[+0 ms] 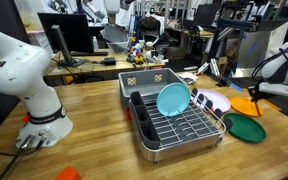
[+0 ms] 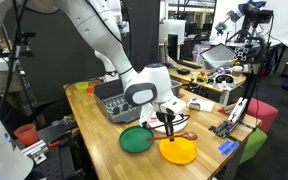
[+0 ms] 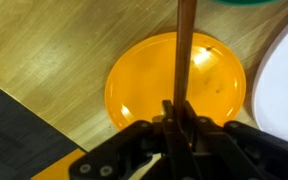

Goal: Move the wooden spoon to the yellow plate

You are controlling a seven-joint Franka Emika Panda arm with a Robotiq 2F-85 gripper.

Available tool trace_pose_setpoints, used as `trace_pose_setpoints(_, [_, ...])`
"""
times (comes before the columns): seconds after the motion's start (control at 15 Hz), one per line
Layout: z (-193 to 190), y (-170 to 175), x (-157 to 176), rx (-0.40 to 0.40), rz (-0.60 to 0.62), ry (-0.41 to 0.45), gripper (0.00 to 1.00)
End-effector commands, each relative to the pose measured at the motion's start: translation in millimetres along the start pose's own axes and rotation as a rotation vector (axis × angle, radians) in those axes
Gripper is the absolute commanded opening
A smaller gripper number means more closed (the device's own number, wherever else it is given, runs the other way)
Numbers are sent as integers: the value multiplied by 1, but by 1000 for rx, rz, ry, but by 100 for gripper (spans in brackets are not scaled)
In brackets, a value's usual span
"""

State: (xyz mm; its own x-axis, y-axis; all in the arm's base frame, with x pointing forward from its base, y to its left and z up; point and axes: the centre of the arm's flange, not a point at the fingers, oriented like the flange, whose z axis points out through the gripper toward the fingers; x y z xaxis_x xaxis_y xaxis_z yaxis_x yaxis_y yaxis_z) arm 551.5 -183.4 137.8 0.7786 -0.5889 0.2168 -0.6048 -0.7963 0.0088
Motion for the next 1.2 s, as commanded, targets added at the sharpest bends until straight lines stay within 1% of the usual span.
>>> trace_pose_setpoints(0.0, [3, 11, 10, -8, 59, -1, 3])
trace_pose_setpoints(0.2, [7, 23, 18, -13, 102, -13, 3])
trace_pose_setpoints(0.47, [22, 27, 20, -17, 135, -47, 3])
trace_pose_setpoints(0.6, [31, 25, 24, -7, 153, -58, 3])
trace_pose_setpoints(0.8, [39, 18, 36, -3, 171, -43, 3])
trace_pose_setpoints(1.0, [48, 12, 49, -19, 182, -32, 3])
trace_pose_setpoints(1.13, [58, 11, 52, -30, 186, -47, 3])
